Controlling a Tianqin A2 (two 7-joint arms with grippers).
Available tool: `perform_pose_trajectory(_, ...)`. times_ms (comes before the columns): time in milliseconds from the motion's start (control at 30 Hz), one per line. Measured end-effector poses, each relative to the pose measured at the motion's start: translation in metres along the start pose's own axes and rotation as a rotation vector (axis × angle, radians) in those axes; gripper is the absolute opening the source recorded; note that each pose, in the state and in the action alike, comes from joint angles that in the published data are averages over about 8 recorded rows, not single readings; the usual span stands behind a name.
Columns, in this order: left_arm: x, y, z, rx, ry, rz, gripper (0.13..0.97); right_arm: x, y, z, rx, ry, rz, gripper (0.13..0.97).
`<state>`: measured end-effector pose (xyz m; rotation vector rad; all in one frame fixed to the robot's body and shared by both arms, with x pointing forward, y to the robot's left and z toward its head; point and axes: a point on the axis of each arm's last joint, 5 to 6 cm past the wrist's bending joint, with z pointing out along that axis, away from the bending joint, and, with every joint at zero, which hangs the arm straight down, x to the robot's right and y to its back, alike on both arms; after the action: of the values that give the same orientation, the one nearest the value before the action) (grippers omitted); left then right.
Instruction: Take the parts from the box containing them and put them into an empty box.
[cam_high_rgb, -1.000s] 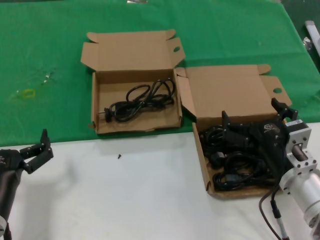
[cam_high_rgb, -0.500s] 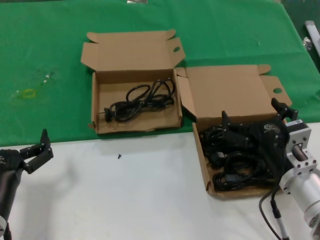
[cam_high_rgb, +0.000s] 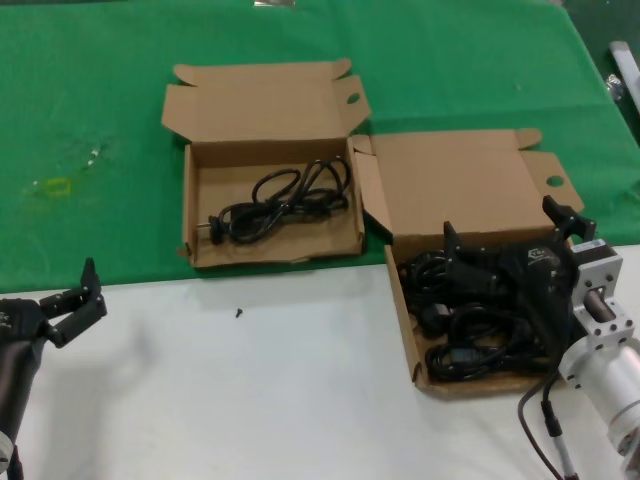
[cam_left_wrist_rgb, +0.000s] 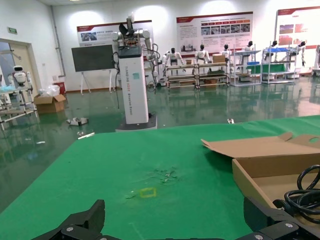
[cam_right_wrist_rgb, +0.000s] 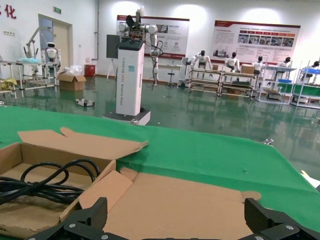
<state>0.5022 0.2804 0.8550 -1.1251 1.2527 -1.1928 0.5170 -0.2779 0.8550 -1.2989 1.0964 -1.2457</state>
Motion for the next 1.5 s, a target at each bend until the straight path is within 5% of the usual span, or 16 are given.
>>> perform_pose_trajectory(1500, 0.0, 0.0, 0.0, 0.0, 0.0, 0.0, 0.966, 0.0, 0.0, 0.0, 0.0, 0.0, 0.0, 0.966)
